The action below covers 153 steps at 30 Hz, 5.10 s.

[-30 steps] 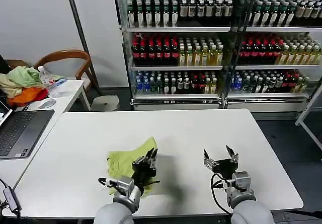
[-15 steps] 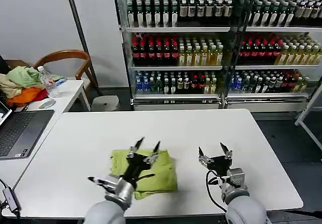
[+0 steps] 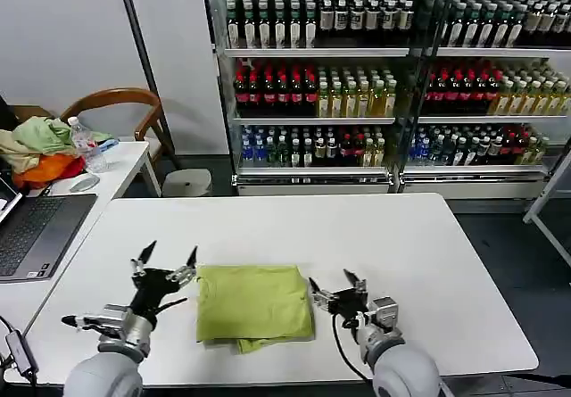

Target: Fold and organize the clothes.

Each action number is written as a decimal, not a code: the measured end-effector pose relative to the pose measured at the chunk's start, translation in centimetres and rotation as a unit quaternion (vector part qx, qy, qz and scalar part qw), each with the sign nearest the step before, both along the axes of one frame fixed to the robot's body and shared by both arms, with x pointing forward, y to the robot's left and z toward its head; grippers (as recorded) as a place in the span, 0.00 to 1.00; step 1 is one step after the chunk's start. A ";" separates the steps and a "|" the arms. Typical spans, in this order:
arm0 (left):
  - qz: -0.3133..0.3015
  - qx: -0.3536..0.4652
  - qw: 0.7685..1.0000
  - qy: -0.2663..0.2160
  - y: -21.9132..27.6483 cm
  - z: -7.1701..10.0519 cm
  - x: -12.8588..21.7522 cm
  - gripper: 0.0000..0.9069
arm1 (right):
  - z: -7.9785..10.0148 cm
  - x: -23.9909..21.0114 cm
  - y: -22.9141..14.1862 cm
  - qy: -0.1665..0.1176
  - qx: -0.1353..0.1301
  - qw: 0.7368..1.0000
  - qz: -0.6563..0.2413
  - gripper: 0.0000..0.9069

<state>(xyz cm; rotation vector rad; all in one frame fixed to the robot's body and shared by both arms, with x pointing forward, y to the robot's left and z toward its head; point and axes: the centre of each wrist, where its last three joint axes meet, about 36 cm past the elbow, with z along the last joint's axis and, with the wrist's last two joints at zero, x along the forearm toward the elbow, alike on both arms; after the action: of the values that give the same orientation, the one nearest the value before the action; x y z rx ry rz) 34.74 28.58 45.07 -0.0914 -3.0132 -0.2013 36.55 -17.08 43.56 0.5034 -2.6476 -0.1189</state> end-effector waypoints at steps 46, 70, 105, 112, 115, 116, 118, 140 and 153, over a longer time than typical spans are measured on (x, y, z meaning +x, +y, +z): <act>0.063 0.016 0.998 0.025 2.7 -2.2 -0.7 1.00 | -2.7 8.6 2.7 0.080 0.085 0.992 0.052 0.00; 0.061 0.015 0.998 0.029 2.2 -3.1 -0.4 1.00 | -2.0 12.4 -1.4 0.055 0.073 0.994 0.052 0.00; 0.063 0.024 0.997 0.030 2.7 -3.6 0.1 1.00 | -2.3 18.5 -10.7 0.025 -0.022 0.987 0.158 0.00; 0.062 0.023 0.997 0.029 2.7 -3.6 0.2 1.00 | -2.5 18.7 -10.9 0.020 -0.027 0.986 0.163 0.00; 0.061 0.022 0.997 0.029 2.6 -3.6 0.2 1.00 | -2.6 18.7 -10.9 0.015 -0.030 0.986 0.164 0.76; 0.061 0.021 0.997 0.029 2.6 -3.6 0.2 1.00 | -2.6 18.6 -10.9 0.015 -0.031 0.986 0.164 1.00; 0.060 0.021 0.998 0.029 2.5 -3.6 0.3 1.00 | -2.6 18.6 -11.0 0.013 -0.034 0.986 0.162 1.00; 0.019 0.019 1.000 -0.002 0.8 -3.7 1.5 1.00 | 0.5 14.7 -14.1 -0.060 -0.054 0.996 0.037 1.00; -0.009 0.046 0.998 -0.038 -0.1 -3.4 2.2 1.00 | 0.8 10.0 -14.5 -0.144 -0.087 0.985 -0.049 1.00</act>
<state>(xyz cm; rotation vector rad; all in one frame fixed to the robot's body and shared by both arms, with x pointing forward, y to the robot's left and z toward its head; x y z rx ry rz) 36.99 28.46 41.62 -0.1039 -3.0740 -0.3515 46.51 -31.62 44.36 0.3556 -2.9310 0.1668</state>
